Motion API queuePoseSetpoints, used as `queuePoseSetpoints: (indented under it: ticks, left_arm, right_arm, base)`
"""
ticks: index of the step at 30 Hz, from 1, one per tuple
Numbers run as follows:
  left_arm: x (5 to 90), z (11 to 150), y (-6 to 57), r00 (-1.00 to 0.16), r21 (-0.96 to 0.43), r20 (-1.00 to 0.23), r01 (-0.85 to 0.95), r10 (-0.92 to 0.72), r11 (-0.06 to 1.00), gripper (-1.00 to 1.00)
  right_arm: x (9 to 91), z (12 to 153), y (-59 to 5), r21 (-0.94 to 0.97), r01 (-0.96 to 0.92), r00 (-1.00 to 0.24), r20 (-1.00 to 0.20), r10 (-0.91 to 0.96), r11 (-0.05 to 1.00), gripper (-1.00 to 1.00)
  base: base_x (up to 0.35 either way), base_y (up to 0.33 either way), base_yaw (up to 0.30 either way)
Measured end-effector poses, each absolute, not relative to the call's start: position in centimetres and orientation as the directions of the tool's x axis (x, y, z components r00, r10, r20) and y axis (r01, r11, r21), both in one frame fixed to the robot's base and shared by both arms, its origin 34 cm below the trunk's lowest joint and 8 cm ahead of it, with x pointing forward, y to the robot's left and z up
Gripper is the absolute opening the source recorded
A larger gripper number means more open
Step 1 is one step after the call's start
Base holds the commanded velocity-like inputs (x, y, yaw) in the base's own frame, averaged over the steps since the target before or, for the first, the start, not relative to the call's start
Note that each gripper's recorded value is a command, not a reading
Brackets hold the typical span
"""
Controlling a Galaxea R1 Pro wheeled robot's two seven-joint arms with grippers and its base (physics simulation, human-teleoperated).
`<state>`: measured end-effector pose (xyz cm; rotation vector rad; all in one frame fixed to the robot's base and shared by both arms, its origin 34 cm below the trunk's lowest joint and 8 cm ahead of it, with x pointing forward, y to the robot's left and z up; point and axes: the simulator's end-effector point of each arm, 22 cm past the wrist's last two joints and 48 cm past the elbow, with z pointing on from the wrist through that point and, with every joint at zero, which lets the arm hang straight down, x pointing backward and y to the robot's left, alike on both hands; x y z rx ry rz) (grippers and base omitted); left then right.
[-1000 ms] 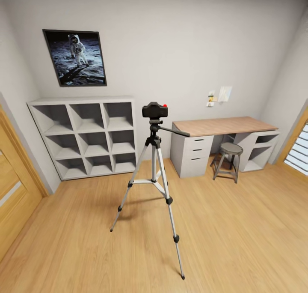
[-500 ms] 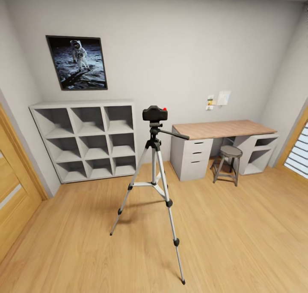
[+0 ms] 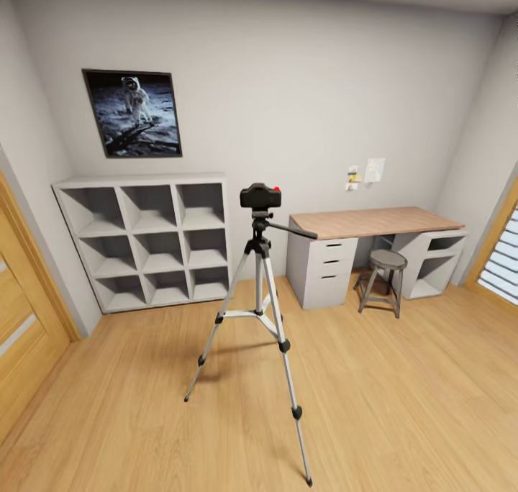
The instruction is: Attach the digital camera to the camera tripod in the bedroom.
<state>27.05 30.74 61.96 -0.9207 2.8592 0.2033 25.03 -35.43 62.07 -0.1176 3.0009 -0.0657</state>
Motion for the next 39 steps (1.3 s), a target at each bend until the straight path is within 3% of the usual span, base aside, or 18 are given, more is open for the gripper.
queuePoseSetpoints:
  ticks: [39]
  left_arm:
    - [29.4,63.0,30.7,-0.793,0.05,-0.216,-0.592,-0.57,0.805,1.0]
  right_arm:
    - [26.6,62.7,-35.0,-0.107,-0.062,-0.974,-0.21,-0.084,0.992,1.0]
  base:
    - [0.0,0.0,0.0]
